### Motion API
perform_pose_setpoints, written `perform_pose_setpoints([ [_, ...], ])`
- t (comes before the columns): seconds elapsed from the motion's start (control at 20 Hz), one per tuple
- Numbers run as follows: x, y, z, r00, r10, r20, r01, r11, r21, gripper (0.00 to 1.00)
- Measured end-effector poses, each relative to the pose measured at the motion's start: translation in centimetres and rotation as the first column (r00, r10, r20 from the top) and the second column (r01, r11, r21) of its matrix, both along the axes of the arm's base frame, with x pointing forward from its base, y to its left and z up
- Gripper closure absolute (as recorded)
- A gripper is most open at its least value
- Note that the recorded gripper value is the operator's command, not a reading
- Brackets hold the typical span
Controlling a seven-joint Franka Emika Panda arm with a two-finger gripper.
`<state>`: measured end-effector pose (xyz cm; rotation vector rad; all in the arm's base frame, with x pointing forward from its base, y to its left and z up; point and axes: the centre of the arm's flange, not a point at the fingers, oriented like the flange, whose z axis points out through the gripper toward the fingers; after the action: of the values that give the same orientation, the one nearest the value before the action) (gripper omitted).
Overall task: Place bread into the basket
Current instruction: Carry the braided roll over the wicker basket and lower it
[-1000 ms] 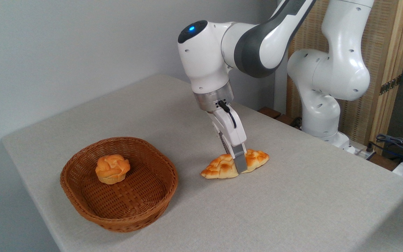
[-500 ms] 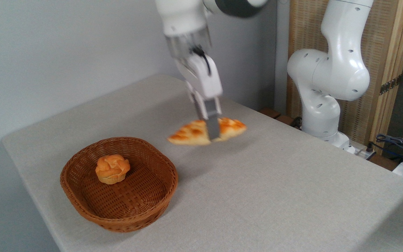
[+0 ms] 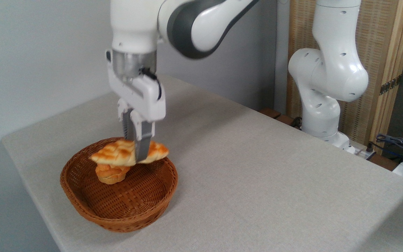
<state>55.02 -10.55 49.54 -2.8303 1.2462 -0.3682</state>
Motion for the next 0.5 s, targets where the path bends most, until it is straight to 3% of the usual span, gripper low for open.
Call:
perform_pose_setpoints([
  [0.25,1.25,0.06,-1.53,1.0,0.004,0.021,-0.004,1.0,0.001,0.0],
  [0.5,1.36,0.42,-1.46,0.999,-0.028,0.035,0.026,0.997,0.071,0.0],
])
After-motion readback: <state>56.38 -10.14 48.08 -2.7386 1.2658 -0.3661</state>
